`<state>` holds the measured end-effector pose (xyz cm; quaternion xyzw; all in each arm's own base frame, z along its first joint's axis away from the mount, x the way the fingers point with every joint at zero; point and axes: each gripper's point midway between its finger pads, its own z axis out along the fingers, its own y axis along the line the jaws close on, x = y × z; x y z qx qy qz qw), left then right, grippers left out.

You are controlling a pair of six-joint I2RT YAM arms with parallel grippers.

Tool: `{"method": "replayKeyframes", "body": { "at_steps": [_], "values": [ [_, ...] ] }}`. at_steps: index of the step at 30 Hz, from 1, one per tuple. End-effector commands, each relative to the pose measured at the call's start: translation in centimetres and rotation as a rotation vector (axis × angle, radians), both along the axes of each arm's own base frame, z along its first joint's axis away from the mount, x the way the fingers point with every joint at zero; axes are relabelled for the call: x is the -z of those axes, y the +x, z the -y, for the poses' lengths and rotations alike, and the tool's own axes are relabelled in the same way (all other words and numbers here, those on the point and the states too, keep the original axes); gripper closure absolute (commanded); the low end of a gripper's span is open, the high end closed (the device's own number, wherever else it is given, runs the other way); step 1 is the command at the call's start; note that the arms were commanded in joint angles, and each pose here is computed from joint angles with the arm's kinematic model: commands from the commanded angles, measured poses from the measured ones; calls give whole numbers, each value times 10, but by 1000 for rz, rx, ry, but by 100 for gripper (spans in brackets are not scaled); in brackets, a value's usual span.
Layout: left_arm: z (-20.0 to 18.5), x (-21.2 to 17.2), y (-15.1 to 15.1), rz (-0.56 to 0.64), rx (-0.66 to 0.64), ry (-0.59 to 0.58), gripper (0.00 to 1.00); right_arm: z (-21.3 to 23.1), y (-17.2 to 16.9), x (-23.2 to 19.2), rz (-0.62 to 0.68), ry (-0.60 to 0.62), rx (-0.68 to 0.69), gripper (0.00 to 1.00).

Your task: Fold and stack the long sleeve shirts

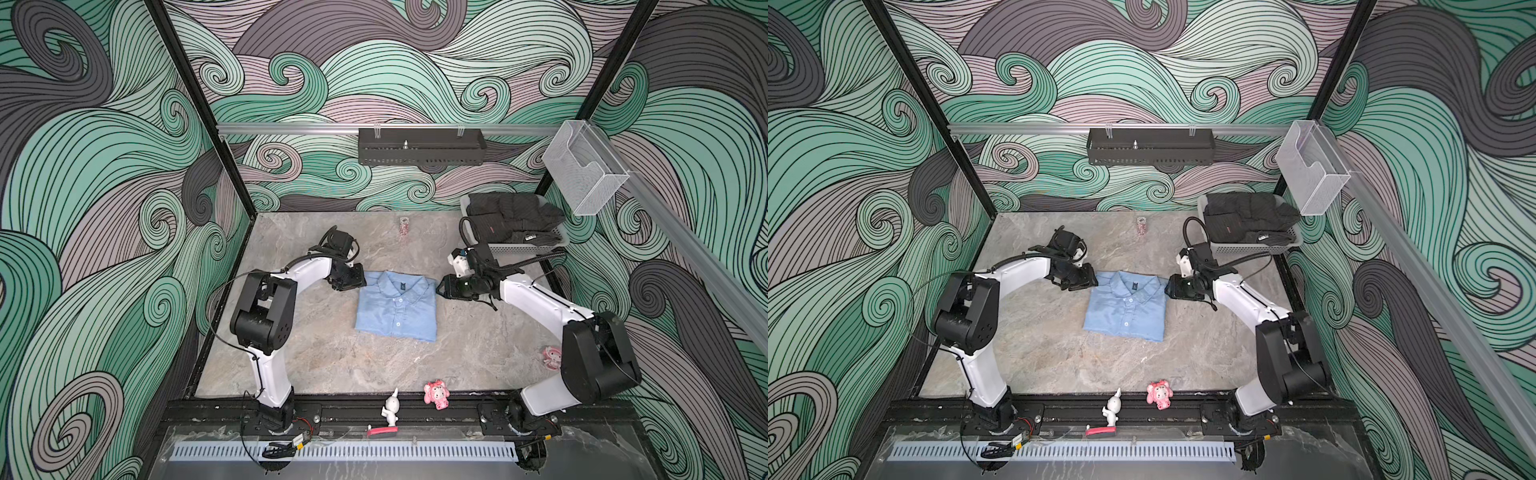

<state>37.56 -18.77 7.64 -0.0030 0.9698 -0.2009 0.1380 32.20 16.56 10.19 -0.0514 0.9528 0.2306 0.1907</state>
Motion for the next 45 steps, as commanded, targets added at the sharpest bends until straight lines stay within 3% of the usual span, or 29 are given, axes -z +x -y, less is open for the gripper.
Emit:
{"method": "replayKeyframes", "body": {
  "at_steps": [1,4,7,12,15,19,22,27,35,39,45],
  "values": [
    [19,-51,-25,99,73,33,51,6,-17,-3,-18,-14,5,53],
    [40,-41,-55,76,96,152,42,12,-20,-10,9,-26,22,53],
    [68,-16,-76,18,120,209,40,16,-20,-15,34,-28,35,53],
    [108,22,-84,-8,152,276,34,19,-22,-21,55,-31,32,52],
    [102,52,-80,-42,127,374,31,22,-22,-26,69,-28,34,52],
    [68,82,-75,-105,129,539,31,21,-23,-29,75,-16,26,52],
    [30,82,-68,-142,128,617,33,21,-23,-30,82,-17,23,52],
    [-39,63,-48,-182,95,635,37,20,-18,-36,127,-3,22,52],
    [-113,59,6,-235,18,615,38,15,-13,-39,144,29,25,52],
    [-153,62,37,-251,31,749,39,14,-12,-44,156,42,32,53],
    [-204,60,78,-230,-28,767,39,11,-9,-48,164,53,26,53]
  ]
}}
